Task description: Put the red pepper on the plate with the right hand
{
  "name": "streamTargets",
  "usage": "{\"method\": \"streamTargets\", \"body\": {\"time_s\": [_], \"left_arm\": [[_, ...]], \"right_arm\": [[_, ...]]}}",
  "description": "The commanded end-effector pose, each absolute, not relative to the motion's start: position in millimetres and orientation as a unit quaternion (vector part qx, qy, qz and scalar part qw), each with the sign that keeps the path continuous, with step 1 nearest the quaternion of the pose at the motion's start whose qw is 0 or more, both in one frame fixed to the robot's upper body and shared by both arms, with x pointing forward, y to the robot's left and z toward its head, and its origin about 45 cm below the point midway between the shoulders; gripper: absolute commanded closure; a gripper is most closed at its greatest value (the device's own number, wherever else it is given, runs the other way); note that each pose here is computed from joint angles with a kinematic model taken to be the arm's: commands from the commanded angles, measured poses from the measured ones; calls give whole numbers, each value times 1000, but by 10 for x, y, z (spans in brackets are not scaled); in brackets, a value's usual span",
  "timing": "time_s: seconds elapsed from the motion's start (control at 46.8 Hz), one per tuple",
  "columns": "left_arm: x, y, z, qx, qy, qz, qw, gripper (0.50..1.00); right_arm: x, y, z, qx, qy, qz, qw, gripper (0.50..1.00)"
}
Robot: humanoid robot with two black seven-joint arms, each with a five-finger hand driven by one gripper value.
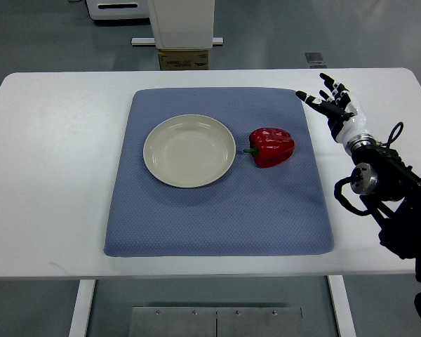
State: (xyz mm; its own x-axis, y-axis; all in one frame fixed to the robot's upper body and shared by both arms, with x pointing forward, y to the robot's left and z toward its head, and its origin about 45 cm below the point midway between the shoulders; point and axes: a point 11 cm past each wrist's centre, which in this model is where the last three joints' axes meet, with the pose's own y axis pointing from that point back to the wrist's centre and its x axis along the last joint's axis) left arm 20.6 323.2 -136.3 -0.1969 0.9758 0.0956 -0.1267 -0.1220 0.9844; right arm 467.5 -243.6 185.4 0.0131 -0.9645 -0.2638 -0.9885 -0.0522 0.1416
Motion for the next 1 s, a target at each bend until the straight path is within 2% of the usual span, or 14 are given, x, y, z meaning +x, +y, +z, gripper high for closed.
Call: {"method": "streamTargets", "body": {"time_s": [0.0,0.385,0.62,0.983], "left_arm": [[205,3232,-1363,441,481,606,455,500],[205,3232,-1363,441,481,606,455,500],[205,3232,-1363,441,481,606,455,500],[205,3232,-1363,441,481,606,455,500]], "right_arm": [[4670,-2436,1845,-711,687,146,41,500],[4634,-2476,1806,-729,673,121,6,500],[4708,-2468,1997,-759,644,97,9,500],[4657,-2523,2353,-826,562,-31,-37,500]]}}
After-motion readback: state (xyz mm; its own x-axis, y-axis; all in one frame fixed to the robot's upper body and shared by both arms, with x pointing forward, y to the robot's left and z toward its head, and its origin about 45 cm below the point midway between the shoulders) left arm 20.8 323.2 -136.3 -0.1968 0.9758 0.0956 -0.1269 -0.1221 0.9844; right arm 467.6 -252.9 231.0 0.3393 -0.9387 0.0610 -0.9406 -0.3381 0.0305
